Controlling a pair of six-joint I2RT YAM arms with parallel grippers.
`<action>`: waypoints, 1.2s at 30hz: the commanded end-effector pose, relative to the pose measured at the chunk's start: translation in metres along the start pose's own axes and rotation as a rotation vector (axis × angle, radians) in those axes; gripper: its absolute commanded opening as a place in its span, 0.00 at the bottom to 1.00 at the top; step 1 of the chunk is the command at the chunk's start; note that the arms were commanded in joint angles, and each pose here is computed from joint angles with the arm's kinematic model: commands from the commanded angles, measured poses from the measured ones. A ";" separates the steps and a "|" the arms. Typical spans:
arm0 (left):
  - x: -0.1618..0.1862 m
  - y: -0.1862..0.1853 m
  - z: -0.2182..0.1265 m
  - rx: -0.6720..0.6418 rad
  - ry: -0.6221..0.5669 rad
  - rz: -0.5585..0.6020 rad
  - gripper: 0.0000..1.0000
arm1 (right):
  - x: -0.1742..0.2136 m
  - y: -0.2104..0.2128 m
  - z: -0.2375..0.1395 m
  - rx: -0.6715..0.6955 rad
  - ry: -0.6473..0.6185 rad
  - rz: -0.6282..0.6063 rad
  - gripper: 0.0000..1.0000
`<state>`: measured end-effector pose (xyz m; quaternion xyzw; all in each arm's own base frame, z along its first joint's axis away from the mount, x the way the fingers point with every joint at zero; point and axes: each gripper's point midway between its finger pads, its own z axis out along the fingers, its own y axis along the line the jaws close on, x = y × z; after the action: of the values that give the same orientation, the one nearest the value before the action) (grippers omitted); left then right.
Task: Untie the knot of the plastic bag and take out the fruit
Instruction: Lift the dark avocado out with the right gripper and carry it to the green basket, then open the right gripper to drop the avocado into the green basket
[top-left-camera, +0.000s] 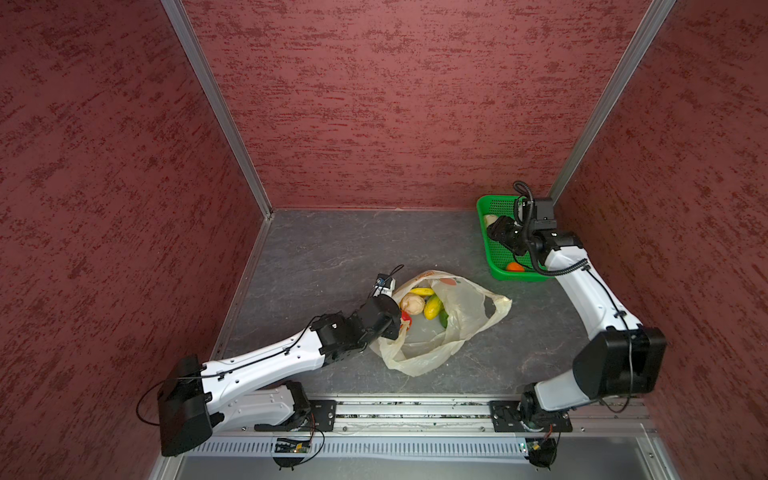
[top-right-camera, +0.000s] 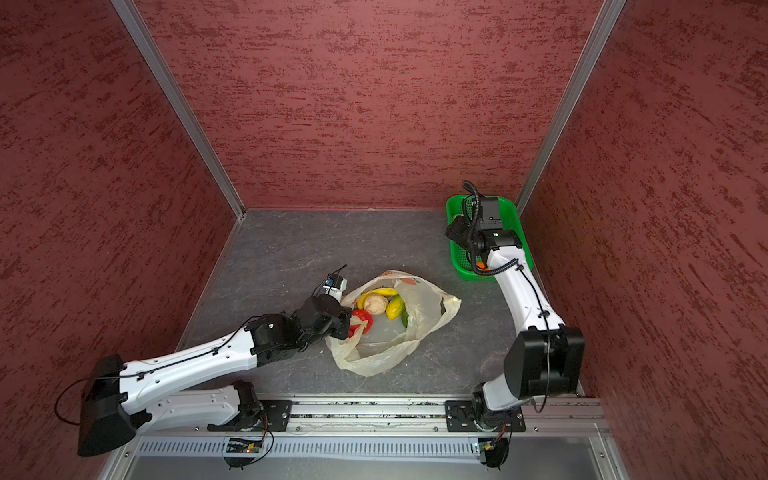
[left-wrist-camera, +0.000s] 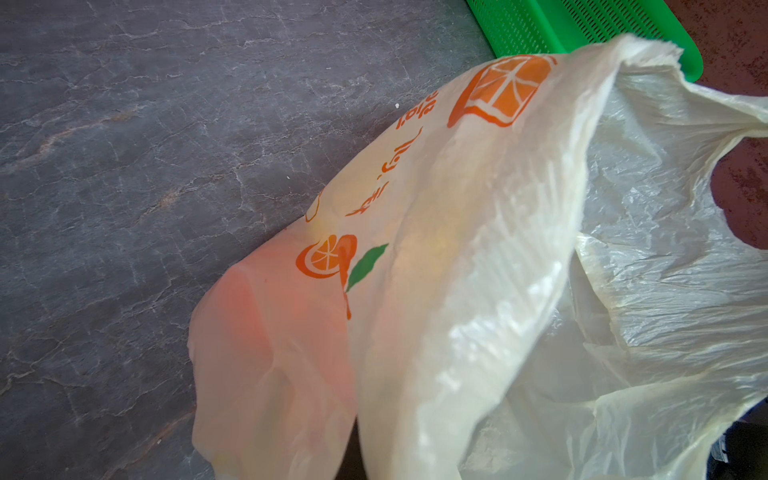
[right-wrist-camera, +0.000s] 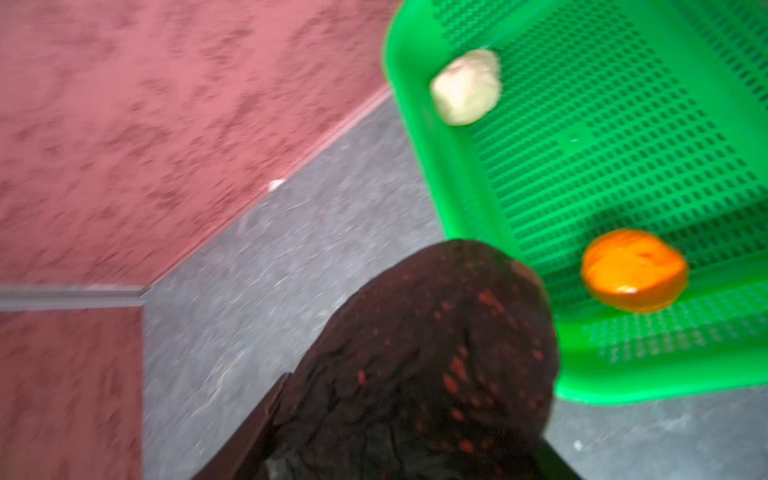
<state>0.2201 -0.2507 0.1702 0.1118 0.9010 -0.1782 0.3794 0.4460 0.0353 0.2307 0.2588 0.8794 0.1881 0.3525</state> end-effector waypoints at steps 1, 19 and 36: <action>-0.008 -0.002 -0.001 -0.005 -0.022 0.010 0.00 | -0.031 -0.017 0.028 0.000 -0.074 -0.001 0.58; -0.002 0.001 -0.005 -0.032 -0.051 0.021 0.00 | -0.030 -0.105 0.113 0.182 0.044 0.087 0.98; -0.003 -0.004 -0.003 0.007 -0.039 0.028 0.00 | -0.007 0.025 -0.025 -0.110 0.048 -0.174 0.99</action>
<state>0.2171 -0.2500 0.1722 0.1163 0.8962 -0.1715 0.3924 0.4643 0.0180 0.2422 0.2075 0.8868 0.1793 0.3718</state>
